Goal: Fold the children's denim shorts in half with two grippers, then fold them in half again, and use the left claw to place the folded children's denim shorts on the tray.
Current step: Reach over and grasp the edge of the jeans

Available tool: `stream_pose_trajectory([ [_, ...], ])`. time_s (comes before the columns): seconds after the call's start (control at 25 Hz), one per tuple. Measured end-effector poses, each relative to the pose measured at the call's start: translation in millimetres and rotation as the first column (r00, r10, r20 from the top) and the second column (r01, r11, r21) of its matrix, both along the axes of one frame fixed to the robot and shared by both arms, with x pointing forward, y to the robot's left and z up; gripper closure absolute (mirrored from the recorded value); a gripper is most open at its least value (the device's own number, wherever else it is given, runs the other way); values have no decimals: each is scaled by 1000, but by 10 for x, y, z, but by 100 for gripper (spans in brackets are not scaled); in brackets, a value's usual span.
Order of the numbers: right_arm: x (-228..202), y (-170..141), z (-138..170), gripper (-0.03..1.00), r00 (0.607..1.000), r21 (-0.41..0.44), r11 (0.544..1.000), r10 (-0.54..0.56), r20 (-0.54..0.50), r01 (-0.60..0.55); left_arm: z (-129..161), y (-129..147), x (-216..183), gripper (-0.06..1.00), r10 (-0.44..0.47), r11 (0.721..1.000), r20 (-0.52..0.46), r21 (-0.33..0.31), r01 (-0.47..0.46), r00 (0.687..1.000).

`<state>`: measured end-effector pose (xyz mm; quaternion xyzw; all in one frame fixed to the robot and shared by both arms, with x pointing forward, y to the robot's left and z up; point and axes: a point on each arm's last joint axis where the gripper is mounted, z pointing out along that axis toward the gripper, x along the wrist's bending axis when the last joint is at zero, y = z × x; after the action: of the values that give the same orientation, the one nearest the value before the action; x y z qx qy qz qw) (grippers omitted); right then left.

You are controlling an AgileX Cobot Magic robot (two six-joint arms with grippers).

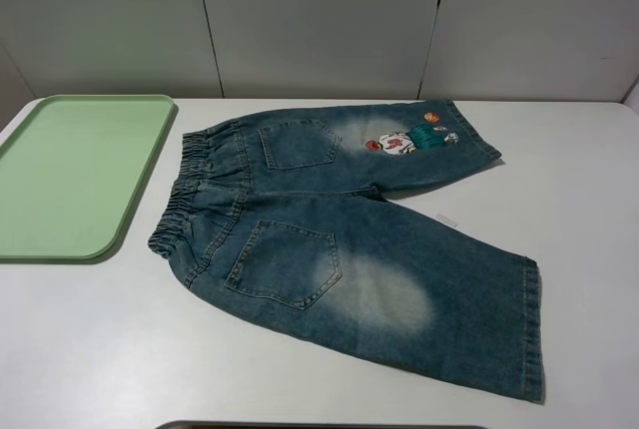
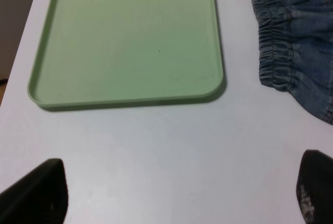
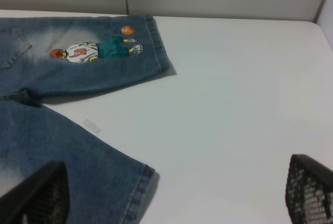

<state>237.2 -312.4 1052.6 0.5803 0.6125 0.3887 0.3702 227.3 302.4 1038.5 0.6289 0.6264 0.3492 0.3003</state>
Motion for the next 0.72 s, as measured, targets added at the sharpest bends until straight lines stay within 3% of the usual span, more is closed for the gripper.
stream_pose_trajectory([
  [0.72,0,0,0,34,1000,0,1000,0,0,0,0,0,0,7,0,1000,0,0,0,1000],
])
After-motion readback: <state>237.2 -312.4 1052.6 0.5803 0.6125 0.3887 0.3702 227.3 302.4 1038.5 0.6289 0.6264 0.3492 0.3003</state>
